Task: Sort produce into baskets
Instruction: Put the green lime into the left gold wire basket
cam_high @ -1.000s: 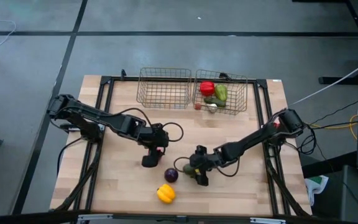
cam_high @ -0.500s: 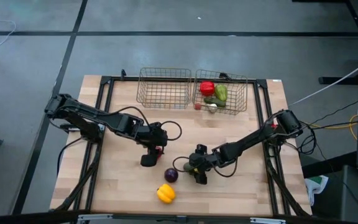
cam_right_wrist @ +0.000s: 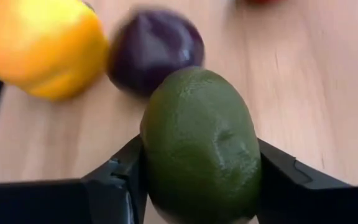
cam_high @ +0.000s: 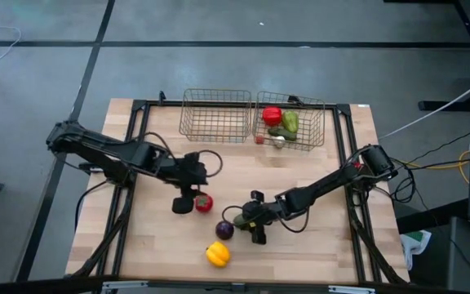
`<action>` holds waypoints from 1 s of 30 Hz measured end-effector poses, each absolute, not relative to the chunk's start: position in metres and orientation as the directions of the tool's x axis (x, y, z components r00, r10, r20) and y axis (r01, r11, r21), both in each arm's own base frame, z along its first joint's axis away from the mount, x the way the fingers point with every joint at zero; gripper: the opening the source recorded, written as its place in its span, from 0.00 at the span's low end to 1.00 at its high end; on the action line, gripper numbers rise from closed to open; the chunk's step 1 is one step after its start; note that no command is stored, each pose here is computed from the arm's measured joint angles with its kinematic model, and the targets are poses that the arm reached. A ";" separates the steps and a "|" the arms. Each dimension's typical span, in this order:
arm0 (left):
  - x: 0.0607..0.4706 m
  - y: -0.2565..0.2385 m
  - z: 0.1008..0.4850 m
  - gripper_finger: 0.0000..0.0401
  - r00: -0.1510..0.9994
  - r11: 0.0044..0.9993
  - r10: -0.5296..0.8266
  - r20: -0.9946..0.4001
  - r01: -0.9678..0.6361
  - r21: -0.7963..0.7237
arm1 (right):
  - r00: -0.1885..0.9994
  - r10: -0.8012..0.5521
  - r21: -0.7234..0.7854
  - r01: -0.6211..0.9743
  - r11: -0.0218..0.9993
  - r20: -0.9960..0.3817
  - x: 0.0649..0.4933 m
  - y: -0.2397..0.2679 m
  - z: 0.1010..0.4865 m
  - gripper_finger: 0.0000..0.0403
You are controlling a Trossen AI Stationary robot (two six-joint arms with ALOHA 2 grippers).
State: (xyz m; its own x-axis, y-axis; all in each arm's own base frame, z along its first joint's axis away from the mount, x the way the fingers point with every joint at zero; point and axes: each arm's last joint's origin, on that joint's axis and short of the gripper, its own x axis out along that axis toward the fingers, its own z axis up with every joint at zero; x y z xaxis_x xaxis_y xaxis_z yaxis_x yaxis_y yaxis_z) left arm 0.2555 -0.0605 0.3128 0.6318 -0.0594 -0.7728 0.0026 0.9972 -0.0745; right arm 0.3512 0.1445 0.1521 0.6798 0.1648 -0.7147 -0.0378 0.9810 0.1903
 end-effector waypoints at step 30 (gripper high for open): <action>0.170 -0.037 0.377 0.40 0.827 0.997 0.014 -0.562 -0.051 -0.051 | 0.757 -0.395 -0.326 0.252 0.911 -0.520 0.426 -0.073 0.279 0.57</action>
